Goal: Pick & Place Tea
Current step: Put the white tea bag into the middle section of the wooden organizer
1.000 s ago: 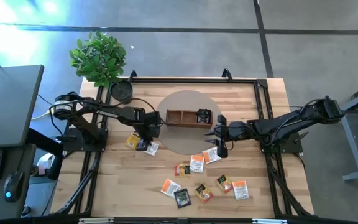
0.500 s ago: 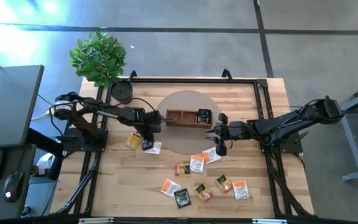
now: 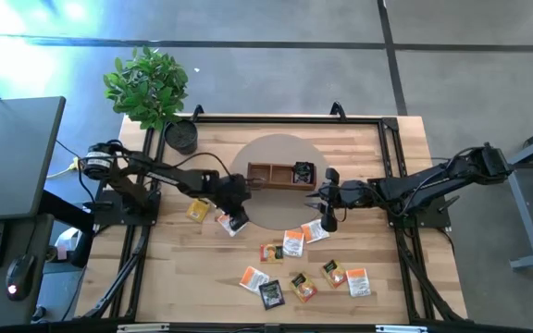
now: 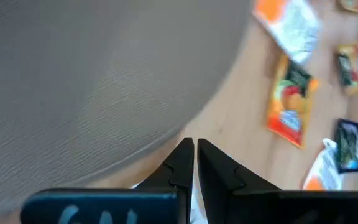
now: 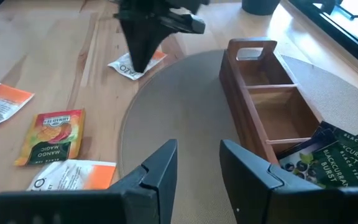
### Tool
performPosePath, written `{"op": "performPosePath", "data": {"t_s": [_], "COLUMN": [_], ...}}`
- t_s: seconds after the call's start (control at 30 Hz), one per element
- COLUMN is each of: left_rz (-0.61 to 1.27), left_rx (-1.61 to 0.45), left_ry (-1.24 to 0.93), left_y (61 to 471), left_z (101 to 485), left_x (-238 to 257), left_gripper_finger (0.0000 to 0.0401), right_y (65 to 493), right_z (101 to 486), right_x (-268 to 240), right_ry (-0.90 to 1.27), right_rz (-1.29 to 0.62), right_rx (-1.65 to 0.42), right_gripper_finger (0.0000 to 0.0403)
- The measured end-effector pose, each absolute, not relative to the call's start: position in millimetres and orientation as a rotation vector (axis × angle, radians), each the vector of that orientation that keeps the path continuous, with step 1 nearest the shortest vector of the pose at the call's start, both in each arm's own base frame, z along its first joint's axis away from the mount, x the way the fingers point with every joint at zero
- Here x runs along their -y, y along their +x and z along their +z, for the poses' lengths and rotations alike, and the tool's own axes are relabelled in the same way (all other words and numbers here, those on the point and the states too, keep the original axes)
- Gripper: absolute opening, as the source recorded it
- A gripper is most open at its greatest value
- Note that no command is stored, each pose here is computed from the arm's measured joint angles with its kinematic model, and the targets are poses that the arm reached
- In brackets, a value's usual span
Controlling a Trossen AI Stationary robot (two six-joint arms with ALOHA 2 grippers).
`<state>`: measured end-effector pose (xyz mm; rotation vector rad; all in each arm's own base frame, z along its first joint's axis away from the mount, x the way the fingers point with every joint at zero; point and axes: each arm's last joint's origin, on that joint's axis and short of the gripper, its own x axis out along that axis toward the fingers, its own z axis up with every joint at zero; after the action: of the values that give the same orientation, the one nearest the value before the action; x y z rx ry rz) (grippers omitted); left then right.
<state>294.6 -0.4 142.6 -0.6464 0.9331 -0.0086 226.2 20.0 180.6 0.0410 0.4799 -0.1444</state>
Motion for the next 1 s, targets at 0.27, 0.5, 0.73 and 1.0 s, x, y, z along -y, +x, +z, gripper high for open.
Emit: {"op": "performPosePath", "data": {"t_s": [0.27, 0.5, 0.73, 1.0], "left_rz": [0.022, 0.034, 0.011, -0.054], "left_rx": [-0.993, -1.02, -1.008, -0.877], "left_ry": [-0.602, -0.6, -0.583, -0.6], "left_y": [289.8, 287.5, 288.5, 300.3], "left_z": [139.2, 137.9, 138.8, 146.0], "left_x": [9.3, 8.9, 9.3, 10.0], "left_gripper_finger": [0.0021, 0.0021, 0.0021, 0.0021], "right_y": [226.3, 226.2, 226.3, 226.2], "right_z": [180.5, 180.6, 180.6, 180.4], "right_x": [-20.1, -20.1, -20.1, -20.1], "right_ry": [0.043, 0.045, 0.044, 0.044], "right_rz": [-0.144, -0.145, -0.144, -0.144], "right_rx": [-0.48, -0.48, -0.479, -0.481], "right_gripper_finger": [0.0119, 0.0118, 0.0118, 0.0118]}}
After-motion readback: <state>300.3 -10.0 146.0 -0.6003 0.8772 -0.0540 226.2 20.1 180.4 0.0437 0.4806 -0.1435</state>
